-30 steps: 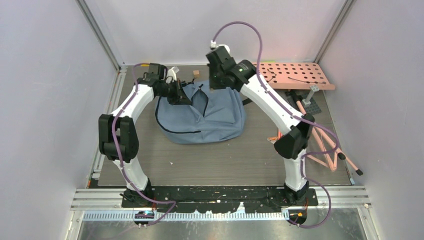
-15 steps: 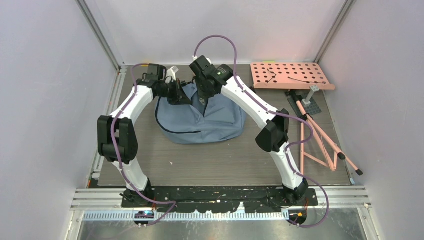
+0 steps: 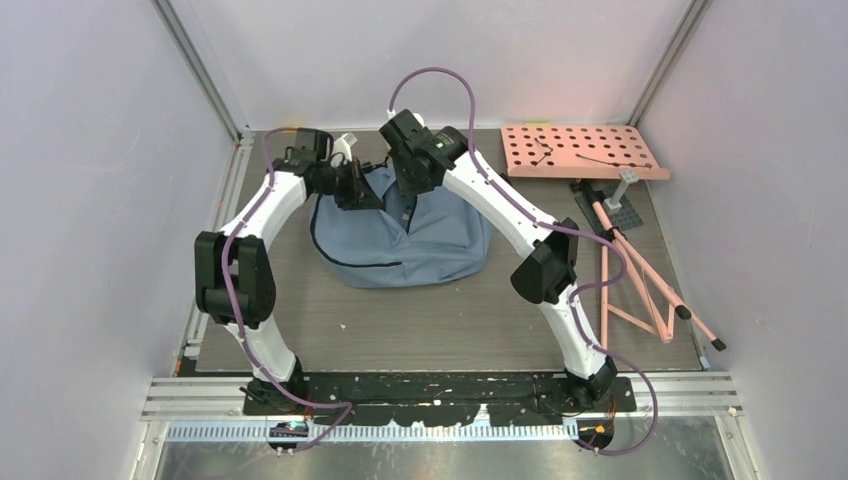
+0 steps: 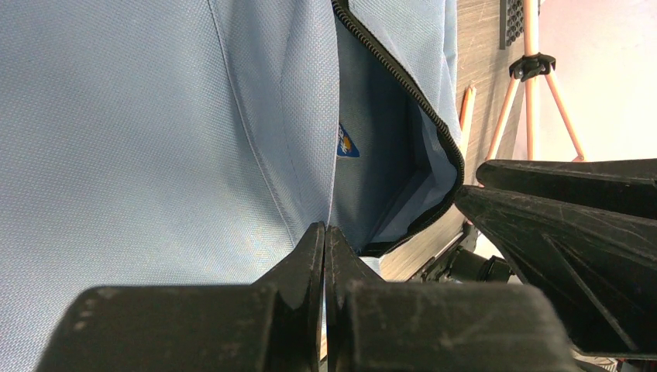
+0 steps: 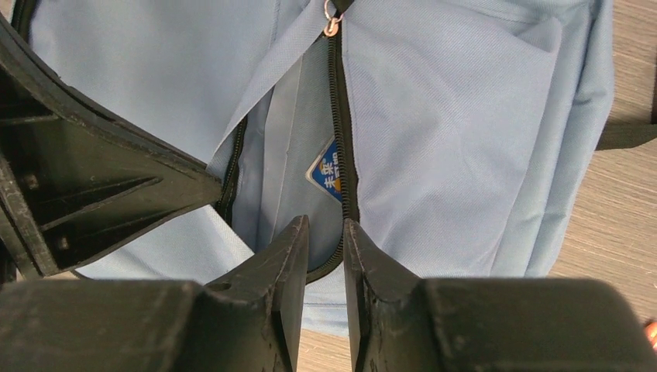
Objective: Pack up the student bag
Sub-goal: Place the personal item in the student bag.
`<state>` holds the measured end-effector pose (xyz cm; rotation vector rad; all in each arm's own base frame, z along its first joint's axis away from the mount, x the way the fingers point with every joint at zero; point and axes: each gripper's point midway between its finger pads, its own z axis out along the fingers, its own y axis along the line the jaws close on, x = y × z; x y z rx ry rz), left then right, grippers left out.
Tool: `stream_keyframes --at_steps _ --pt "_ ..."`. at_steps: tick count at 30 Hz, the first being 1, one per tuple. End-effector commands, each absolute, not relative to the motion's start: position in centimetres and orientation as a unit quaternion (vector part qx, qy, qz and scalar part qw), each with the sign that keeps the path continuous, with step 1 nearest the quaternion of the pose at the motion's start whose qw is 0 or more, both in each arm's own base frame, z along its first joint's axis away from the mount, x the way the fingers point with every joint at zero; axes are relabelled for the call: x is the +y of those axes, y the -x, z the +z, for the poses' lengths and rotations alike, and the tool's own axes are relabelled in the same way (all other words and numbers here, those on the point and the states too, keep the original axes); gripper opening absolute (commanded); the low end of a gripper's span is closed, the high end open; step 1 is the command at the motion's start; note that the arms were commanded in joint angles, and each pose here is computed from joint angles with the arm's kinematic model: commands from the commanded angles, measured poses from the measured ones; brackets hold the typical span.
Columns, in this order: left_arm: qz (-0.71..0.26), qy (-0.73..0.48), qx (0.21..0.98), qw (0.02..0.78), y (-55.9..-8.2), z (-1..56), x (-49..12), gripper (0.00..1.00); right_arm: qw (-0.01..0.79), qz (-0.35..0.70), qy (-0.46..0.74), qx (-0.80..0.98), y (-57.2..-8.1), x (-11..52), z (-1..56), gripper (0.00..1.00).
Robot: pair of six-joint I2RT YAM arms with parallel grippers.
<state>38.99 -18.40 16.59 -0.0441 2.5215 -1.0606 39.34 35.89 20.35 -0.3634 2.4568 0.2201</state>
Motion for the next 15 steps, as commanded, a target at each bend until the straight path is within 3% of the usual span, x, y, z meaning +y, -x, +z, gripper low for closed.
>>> stream_keyframes --at_steps 1,9,15 --pt "-0.401 0.000 0.885 0.237 -38.8 20.0 -18.3 0.00 0.385 0.097 0.121 0.910 -39.8 34.8 26.1 0.30" --pt "-0.380 -0.001 0.894 0.235 -38.5 19.4 -17.7 0.00 0.407 0.055 0.057 0.910 -38.8 28.7 28.2 0.34" --pt "-0.378 0.001 0.895 0.236 -38.5 19.3 -17.7 0.00 0.339 0.039 -0.051 0.939 -35.9 20.5 21.8 0.35"
